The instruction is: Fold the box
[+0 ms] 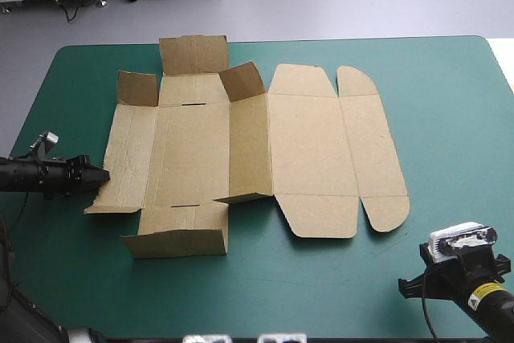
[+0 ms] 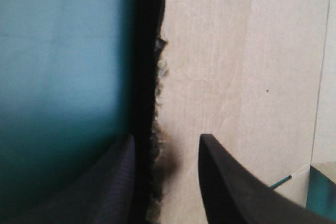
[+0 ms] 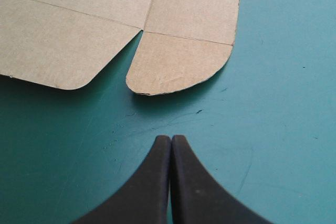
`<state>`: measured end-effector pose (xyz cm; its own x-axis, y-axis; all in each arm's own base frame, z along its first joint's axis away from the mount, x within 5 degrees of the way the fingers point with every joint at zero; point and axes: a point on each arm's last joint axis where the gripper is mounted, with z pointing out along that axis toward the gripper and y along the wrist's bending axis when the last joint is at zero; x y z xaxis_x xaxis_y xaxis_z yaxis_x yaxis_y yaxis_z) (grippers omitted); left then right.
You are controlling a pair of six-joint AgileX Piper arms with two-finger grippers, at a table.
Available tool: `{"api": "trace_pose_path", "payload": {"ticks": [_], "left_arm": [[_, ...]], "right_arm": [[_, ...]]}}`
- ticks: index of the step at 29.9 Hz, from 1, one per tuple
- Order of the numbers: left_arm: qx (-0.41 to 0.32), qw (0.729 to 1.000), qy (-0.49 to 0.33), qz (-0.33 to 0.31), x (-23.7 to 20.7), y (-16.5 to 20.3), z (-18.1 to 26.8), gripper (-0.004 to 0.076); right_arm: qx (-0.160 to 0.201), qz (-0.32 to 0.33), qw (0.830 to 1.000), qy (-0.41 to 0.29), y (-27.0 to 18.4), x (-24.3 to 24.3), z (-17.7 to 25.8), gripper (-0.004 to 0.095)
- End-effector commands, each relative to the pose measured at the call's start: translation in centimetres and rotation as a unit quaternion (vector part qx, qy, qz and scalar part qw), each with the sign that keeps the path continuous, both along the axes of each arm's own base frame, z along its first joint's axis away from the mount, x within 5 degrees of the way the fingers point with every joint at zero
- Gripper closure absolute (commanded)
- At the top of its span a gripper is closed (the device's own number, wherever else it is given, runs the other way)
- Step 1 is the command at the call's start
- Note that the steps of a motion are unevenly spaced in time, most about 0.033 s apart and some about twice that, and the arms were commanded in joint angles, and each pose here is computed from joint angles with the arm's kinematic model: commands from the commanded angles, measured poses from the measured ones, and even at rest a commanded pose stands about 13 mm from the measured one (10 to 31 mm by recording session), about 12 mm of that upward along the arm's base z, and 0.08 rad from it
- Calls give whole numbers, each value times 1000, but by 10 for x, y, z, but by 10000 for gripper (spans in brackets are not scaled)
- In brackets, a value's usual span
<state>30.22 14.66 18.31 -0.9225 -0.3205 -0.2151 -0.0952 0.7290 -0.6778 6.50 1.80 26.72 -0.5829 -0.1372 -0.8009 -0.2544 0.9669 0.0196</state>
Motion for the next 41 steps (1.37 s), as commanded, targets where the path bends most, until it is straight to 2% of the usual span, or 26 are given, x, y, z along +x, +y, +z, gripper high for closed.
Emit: {"api": "trace_pose_path", "payload": {"ticks": [1, 20, 23, 26, 27, 34, 41], "left_arm": [[-41, 999, -7, -33, 2, -15, 20, 428], [-44, 995, 33, -87, 16, -59, 17, 430], [-44, 994, 42, -89, 17, -63, 16, 493], [-45, 994, 51, -82, 16, -63, 16, 692], [-40, 994, 53, -86, 16, -63, 16, 729], [-15, 992, 59, -108, 15, -72, 22, 728], [78, 977, 18, -200, 28, -104, 54, 733]], "right_arm": [[5, -2, 999, -41, 0, 5, 13, 926], [4, -2, 999, -42, 0, 5, 13, 926], [3, -1, 999, -42, 0, 5, 13, 926], [3, -1, 999, -42, 0, 5, 13, 926], [3, -1, 999, -41, 0, 5, 12, 926], [3, -1, 999, -43, 0, 5, 12, 926], [4, -1, 999, -44, 0, 5, 12, 926]]}}
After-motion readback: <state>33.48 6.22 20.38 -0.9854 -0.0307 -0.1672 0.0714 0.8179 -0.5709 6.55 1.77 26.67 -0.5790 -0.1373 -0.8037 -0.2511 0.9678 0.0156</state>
